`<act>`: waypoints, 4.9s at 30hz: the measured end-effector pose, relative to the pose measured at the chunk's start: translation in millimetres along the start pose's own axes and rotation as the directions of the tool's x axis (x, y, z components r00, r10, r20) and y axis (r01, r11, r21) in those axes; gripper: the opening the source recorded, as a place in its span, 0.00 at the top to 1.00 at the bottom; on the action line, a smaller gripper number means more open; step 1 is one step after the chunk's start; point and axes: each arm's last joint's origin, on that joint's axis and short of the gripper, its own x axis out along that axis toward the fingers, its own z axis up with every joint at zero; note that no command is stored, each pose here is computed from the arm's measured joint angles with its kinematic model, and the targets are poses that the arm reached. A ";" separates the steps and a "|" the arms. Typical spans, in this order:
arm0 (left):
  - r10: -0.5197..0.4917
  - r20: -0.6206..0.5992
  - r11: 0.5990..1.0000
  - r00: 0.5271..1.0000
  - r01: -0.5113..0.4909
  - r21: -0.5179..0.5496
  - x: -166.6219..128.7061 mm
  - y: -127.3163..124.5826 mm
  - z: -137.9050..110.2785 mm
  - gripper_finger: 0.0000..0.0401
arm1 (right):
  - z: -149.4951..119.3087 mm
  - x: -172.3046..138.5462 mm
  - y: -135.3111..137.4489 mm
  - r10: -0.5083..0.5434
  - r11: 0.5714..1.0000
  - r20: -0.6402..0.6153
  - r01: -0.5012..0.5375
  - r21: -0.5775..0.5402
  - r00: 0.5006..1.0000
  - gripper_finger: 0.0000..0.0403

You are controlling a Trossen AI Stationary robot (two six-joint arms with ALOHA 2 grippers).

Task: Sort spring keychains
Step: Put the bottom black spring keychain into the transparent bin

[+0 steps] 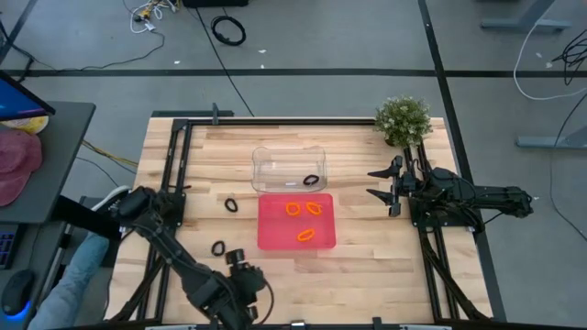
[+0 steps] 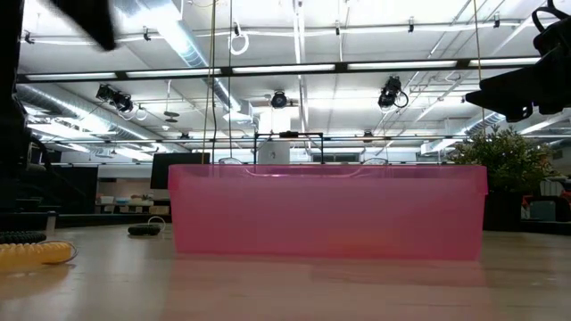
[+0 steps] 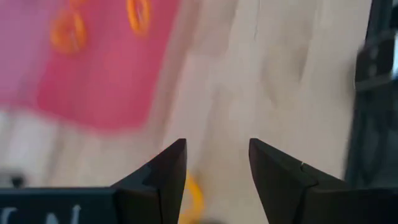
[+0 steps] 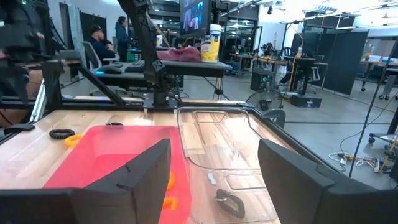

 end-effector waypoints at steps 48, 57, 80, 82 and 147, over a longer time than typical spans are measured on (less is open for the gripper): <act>0.013 -0.216 0.883 0.976 -0.112 -0.455 66.1 10.6 -135.0 0.56 | 0.2 0.0 0.0 0.000 1.000 0.001 0.000 0.000 1.000 0.39; 0.008 -0.210 0.907 0.978 -0.095 -0.410 59.2 3.2 -121.2 0.56 | 0.1 0.0 0.0 0.000 1.000 0.001 0.000 0.000 1.000 0.39; -0.030 -0.261 0.941 0.965 -0.061 -0.334 66.5 7.0 -122.7 0.97 | 0.2 0.0 0.0 0.000 1.000 0.001 0.000 0.000 1.000 0.39; -0.030 -0.260 0.940 0.965 -0.061 -0.334 66.5 7.0 -122.7 0.97 | 0.2 0.0 -0.1 0.000 1.000 0.001 0.000 0.000 1.000 0.39; 0.755 0.411 0.488 0.511 -0.857 0.168 59.0 122.8 43.9 0.98 | 0.1 0.0 0.0 0.000 1.000 0.000 0.000 0.000 1.000 0.39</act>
